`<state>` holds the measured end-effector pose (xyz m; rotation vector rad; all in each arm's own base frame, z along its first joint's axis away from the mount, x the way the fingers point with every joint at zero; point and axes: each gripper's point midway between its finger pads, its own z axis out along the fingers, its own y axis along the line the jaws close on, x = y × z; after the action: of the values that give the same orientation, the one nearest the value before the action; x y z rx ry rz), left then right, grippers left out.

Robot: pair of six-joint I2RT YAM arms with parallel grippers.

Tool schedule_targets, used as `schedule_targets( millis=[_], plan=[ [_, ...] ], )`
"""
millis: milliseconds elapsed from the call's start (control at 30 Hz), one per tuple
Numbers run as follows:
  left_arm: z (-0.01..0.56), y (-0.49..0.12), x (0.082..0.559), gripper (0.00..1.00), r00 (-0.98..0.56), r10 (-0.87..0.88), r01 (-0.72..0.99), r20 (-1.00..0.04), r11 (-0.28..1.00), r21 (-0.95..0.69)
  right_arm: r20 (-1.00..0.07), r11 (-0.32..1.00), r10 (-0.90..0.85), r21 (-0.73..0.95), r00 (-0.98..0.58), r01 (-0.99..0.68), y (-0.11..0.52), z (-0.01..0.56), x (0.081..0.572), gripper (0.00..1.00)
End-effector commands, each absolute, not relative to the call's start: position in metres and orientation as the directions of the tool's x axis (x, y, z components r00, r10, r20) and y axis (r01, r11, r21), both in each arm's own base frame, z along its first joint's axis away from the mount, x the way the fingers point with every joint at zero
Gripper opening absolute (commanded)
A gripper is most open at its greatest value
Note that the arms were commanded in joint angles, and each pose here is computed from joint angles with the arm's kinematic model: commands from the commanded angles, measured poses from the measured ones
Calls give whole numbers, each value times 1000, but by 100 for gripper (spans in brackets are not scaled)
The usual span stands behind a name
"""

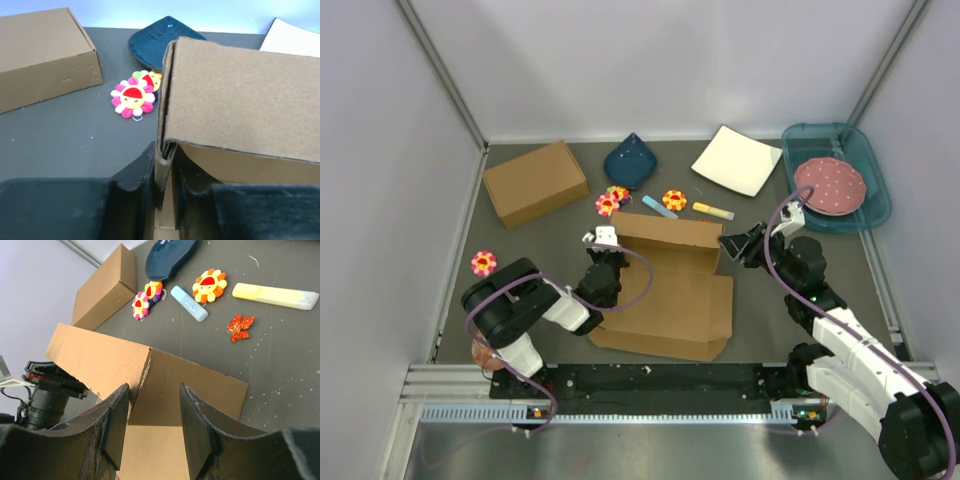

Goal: Fold the paper box

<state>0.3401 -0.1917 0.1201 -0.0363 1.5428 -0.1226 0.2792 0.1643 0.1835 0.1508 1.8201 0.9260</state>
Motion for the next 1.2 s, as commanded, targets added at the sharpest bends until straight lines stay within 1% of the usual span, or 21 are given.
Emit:
schedule_targets(
  millis=[0,33,133,233,433,533,567,633,700,767,900,1000,1033,1100,1133,1167],
  plan=[
    [174,-186,345,38,211,-318,56,-924,948,-314,-732,703,474,650,-489,-290,167,169,275,45],
    [174,-185,345,46,209,-318,54,-925,948,-313,-729,703,475,651,-493,-286,167,167,276,45],
    [173,-184,345,62,203,-319,47,-926,948,-316,-730,698,478,653,-489,-293,168,170,276,45],
    [171,-182,342,66,191,-314,47,-930,949,-310,-731,696,478,653,-488,-297,169,172,277,45],
    [160,-183,343,65,167,-290,42,-942,957,-287,-723,682,477,663,-500,-309,175,172,277,45],
    [155,-193,347,59,132,-286,62,-949,958,-280,-721,673,473,666,-506,-321,179,173,275,45],
    [147,-196,349,55,99,-267,59,-959,963,-262,-721,670,473,667,-505,-325,180,174,275,45],
    [143,-198,353,46,82,-283,41,-956,959,-280,-721,664,465,668,-514,-336,183,173,274,45],
    [139,-198,354,32,77,-293,25,-953,956,-292,-718,659,463,671,-520,-340,185,173,273,45],
    [134,-200,356,27,68,-299,23,-952,954,-298,-716,657,458,671,-526,-342,187,172,271,45],
    [128,-205,360,29,44,-311,16,-950,951,-310,-715,656,452,671,-533,-345,188,169,269,45],
    [126,-208,362,34,36,-315,16,-948,949,-314,-715,653,450,672,-536,-348,189,169,269,46],
    [124,-209,363,34,33,-313,15,-949,950,-313,-715,653,450,672,-536,-348,189,168,269,46],
    [123,-211,364,31,31,-315,18,-949,949,-315,-712,650,448,674,-540,-350,190,168,269,46],
    [121,-211,364,25,29,-312,15,-950,950,-312,-713,648,447,674,-541,-353,190,168,269,46],
    [121,-211,365,7,29,-309,11,-951,951,-309,-711,648,448,676,-542,-351,190,167,269,46]
  ],
)
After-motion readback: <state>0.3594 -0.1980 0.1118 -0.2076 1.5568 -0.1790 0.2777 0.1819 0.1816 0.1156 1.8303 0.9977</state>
